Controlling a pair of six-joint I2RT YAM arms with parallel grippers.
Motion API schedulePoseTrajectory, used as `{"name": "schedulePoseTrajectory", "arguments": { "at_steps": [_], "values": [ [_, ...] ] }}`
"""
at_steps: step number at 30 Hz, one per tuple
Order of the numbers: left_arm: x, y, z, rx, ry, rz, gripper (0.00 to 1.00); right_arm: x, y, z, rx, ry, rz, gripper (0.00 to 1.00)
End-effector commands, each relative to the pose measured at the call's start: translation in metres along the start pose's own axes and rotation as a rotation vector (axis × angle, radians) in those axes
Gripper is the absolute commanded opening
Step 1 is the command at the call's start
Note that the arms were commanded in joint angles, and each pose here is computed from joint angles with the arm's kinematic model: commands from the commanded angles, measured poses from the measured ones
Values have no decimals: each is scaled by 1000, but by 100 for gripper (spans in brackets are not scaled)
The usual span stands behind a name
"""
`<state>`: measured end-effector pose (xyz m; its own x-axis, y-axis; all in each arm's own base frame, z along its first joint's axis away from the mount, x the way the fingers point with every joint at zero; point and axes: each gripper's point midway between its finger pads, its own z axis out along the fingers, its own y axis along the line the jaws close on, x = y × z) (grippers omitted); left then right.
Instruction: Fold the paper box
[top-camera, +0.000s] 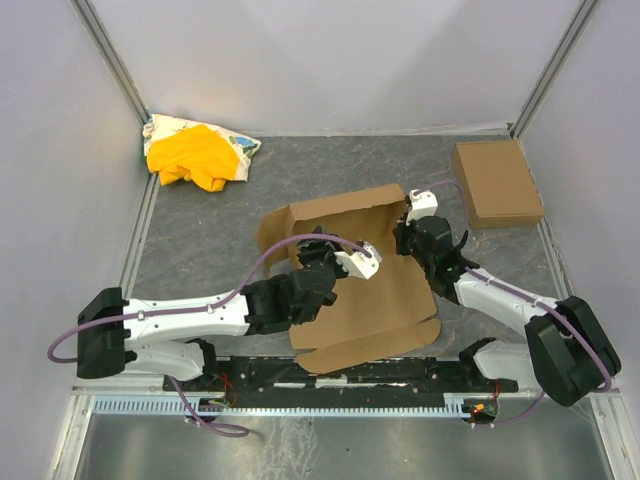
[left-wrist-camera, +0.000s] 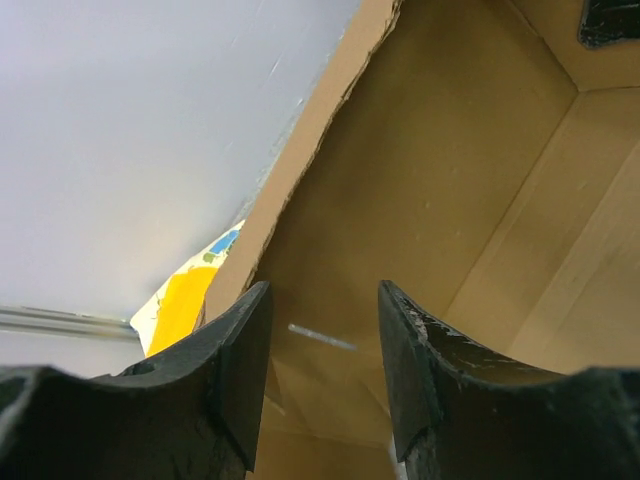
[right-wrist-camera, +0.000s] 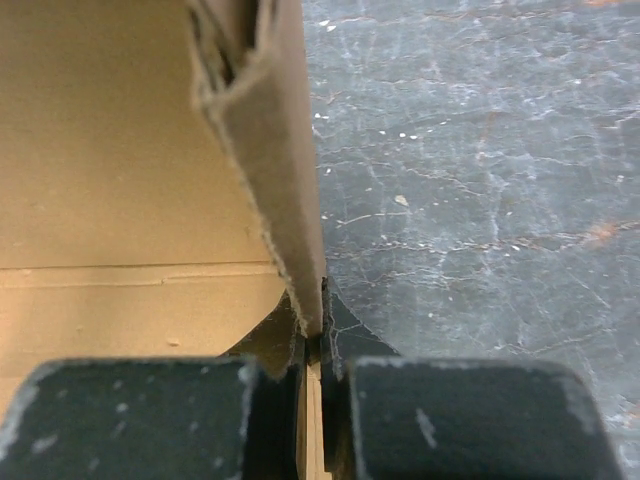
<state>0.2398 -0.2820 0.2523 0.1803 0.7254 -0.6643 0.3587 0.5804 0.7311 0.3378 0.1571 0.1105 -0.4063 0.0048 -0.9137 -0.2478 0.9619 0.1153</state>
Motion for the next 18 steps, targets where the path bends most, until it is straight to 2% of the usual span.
{"name": "schedulePoseTrajectory", "arguments": {
  "at_steps": [1, 2, 5, 10, 12, 15, 18],
  "values": [
    [-12, 21, -5, -85, 7, -188, 54, -34, -22, -7, 137, -101, 31, 2],
    [-10, 34, -9, -138, 23, -233, 54, -31, -29, -9, 173, -95, 32, 2],
    [4, 80, -29, -361, 60, -427, 71, -22, -50, -22, 284, -99, 71, 2],
    [26, 122, -58, -447, -63, -798, 73, -7, -79, -49, 413, -141, 105, 2],
    [42, 135, -60, -454, -122, -954, 71, -6, -80, -56, 409, -162, 122, 1],
    [49, 152, -66, -437, -195, -1030, 68, -3, -81, -64, 411, -145, 141, 1],
    [44, 154, -69, -380, -178, -981, 71, -10, -78, -74, 388, -134, 169, 1]
  ]
}}
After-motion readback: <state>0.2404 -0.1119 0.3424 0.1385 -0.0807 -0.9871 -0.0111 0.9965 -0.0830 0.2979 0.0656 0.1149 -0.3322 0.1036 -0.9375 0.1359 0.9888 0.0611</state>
